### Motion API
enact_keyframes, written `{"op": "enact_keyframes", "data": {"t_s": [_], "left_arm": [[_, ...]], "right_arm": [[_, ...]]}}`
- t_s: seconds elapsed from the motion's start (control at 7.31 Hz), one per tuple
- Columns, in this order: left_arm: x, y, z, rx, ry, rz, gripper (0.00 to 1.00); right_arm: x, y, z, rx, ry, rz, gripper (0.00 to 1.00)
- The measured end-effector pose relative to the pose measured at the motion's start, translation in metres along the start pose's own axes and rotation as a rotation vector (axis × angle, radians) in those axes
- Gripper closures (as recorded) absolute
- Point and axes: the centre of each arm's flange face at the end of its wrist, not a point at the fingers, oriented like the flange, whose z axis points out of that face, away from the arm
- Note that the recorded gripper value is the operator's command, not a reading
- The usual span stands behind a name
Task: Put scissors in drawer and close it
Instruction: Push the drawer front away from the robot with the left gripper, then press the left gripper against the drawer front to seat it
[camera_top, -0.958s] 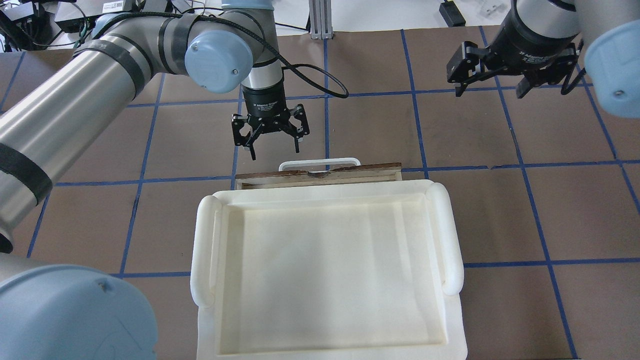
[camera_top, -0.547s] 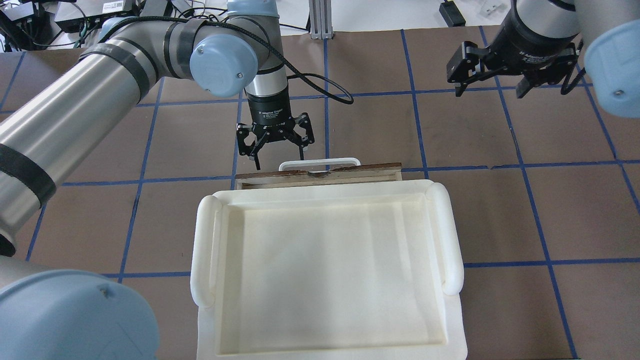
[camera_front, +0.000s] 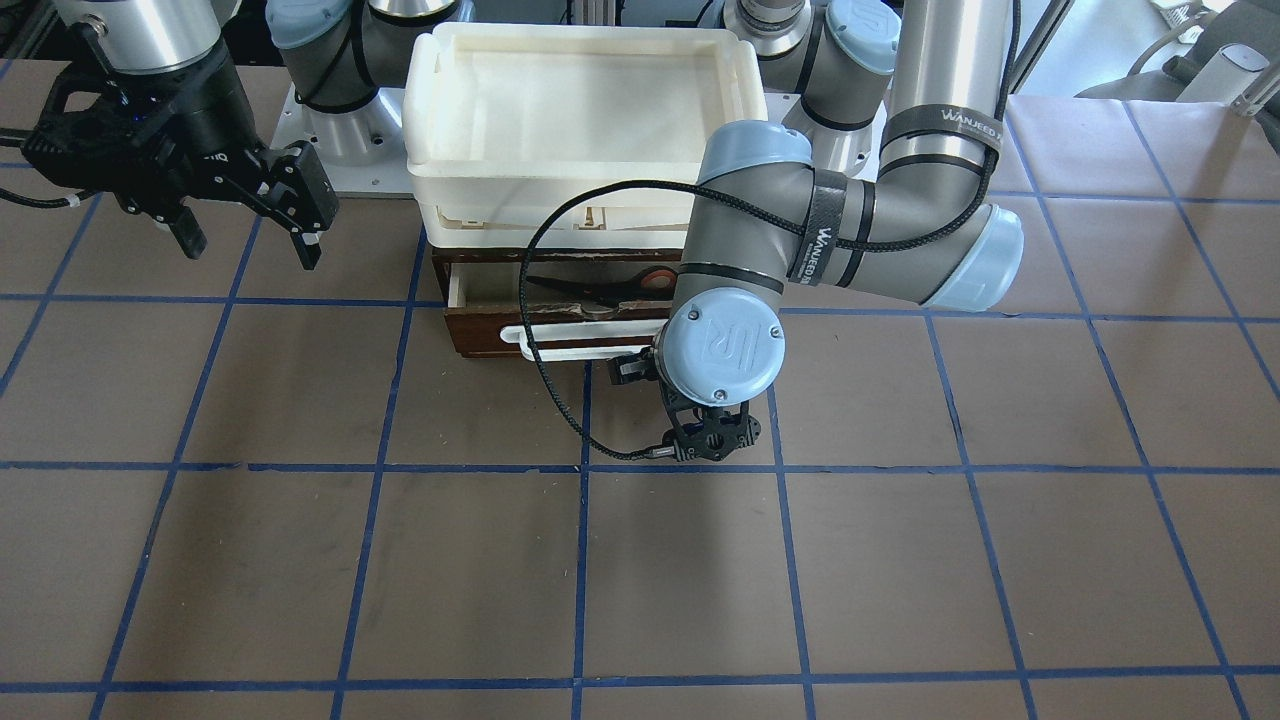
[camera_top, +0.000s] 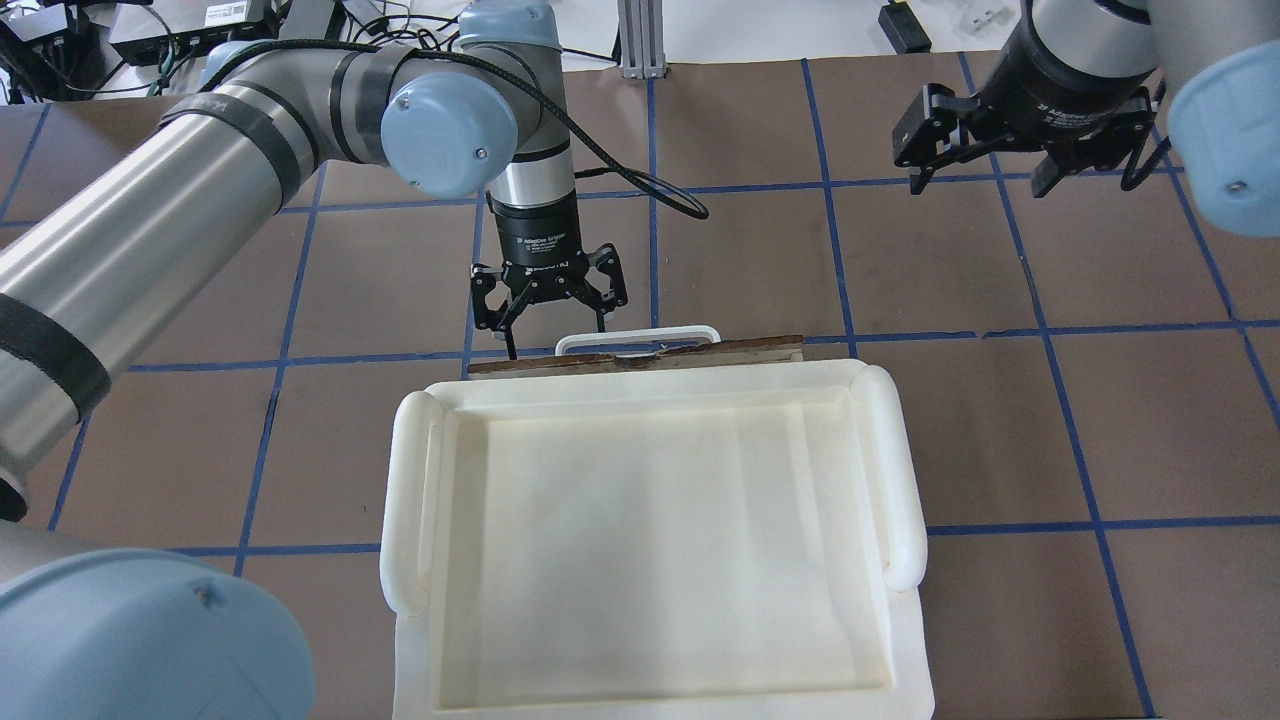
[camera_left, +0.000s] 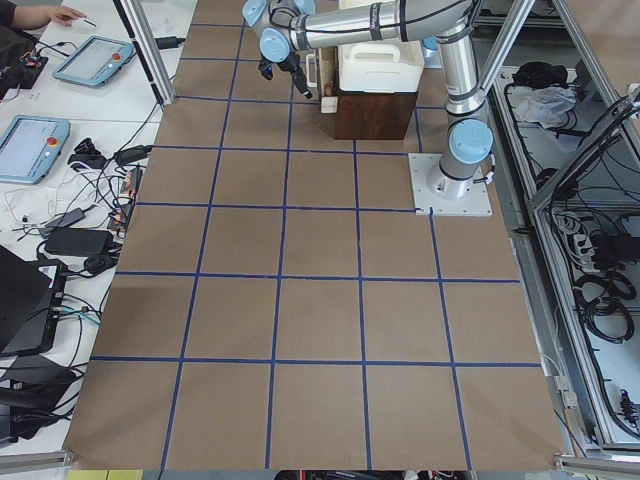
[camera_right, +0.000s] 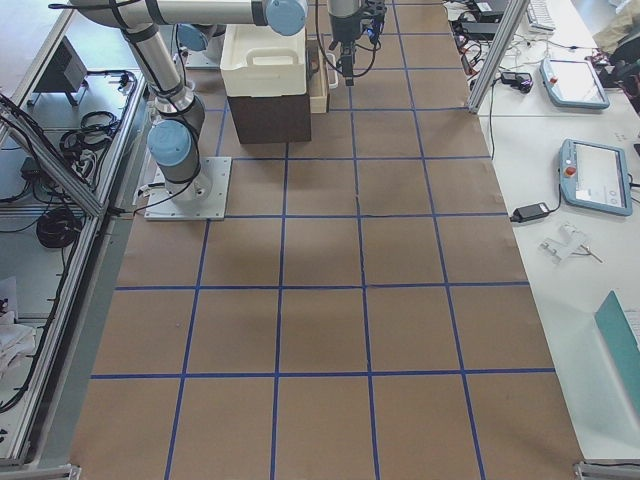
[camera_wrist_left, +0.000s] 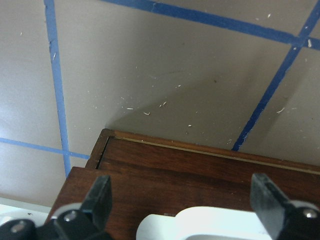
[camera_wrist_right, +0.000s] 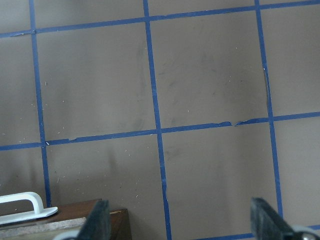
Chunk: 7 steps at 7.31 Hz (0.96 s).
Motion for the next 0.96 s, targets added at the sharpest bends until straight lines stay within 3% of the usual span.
{"op": "enact_keyframes", "data": {"t_s": [0.96], "left_arm": [[-0.006, 0.01, 0.014, -0.108, -0.047, -0.039, 0.0]], "right_arm": [[0.0, 0.0, 0.001, -0.003, 0.0, 0.0, 0.0]]}}
